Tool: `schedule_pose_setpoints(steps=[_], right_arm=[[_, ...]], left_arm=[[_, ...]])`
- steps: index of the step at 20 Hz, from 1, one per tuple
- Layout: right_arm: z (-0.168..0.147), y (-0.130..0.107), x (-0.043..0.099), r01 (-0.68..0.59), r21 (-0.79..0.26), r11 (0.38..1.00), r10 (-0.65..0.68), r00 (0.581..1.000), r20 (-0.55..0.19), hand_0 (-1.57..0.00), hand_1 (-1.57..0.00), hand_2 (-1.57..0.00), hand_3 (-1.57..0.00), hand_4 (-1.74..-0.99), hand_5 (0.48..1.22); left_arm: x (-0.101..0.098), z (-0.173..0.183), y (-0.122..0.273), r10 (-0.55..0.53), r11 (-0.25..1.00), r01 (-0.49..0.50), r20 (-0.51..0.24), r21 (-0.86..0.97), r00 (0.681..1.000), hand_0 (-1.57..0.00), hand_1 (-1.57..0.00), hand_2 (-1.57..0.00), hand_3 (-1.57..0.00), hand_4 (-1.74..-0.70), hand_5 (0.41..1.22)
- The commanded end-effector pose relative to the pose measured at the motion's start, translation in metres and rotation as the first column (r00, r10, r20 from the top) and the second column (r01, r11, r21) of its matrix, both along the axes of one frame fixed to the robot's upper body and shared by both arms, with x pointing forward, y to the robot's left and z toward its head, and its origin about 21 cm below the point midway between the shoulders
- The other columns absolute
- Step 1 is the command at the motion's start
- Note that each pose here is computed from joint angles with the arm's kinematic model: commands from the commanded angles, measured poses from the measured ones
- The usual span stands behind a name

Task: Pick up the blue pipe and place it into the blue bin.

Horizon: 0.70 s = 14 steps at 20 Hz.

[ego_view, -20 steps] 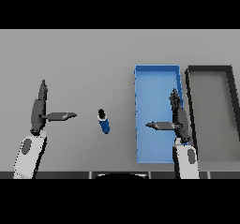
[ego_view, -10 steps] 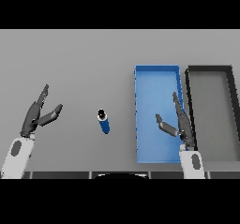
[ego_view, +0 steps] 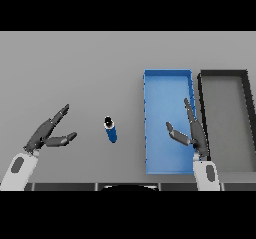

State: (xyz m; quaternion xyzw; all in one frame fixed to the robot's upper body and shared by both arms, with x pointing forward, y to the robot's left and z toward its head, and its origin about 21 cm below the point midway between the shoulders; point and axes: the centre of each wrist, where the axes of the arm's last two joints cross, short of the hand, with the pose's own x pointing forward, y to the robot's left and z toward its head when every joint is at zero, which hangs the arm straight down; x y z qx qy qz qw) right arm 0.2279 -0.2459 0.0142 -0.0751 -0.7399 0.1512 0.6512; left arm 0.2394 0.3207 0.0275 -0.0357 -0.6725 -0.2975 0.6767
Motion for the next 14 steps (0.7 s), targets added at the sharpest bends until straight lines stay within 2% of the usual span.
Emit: schedule_pose_setpoints(steps=[1,3,4,8,9,11,14], right_arm=[[-0.002,0.001,0.001,-0.003,0.001,1.0,0.003,1.0,-0.006,0.0,0.0,0.0,0.0,-1.174,0.616],[0.0,0.0,0.002,0.0,-0.017,1.0,0.0,1.0,-0.013,0.0,0.0,0.0,0.0,-1.164,0.617],[-0.001,0.001,-0.001,-0.009,0.002,1.0,0.009,1.0,-0.003,0.0,0.0,0.0,0.0,-1.174,0.618],[0.001,0.004,-0.001,0.006,0.015,1.0,-0.005,1.0,-0.013,0.0,0.0,0.0,0.0,-1.197,0.615],[0.002,0.005,0.002,0.008,0.012,1.0,-0.007,1.0,-0.017,0.0,0.0,0.0,0.0,-1.205,0.618],[0.001,0.005,-0.001,-0.002,0.019,1.0,0.002,1.0,-0.002,0.0,0.0,0.0,0.0,-1.218,0.627],[0.001,0.004,-0.003,0.001,0.014,1.0,0.0,1.0,-0.02,0.0,0.0,0.0,0.0,-1.211,0.622]], left_arm=[[0.001,0.0,-0.009,-0.027,1.0,0.027,-0.019,0.0,0.999,0.0,0.0,0.0,0.0,-1.07,0.522],[-0.008,-0.006,-0.026,-0.092,0.996,0.093,-0.067,0.0,0.993,0.0,0.0,0.0,0.0,-1.11,0.497],[-0.011,-0.006,-0.036,-0.115,0.993,0.116,-0.069,0.004,0.991,0.0,0.0,0.0,0.0,-1.13,0.485],[-0.015,-0.018,-0.065,-0.18,0.983,0.184,-0.118,0.018,0.977,0.0,0.0,0.0,0.0,-1.14,0.45],[-0.013,-0.019,-0.073,-0.187,0.982,0.189,-0.117,0.01,0.975,0.0,0.0,0.0,0.0,-1.14,0.452],[-0.011,-0.026,-0.082,-0.198,0.98,0.197,-0.104,-0.015,0.975,0.0,0.0,0.0,0.0,-1.15,0.452],[-0.002,-0.034,-0.105,-0.206,0.978,0.204,-0.085,-0.035,0.975,0.0,0.0,0.0,0.0,-1.16,0.46]])
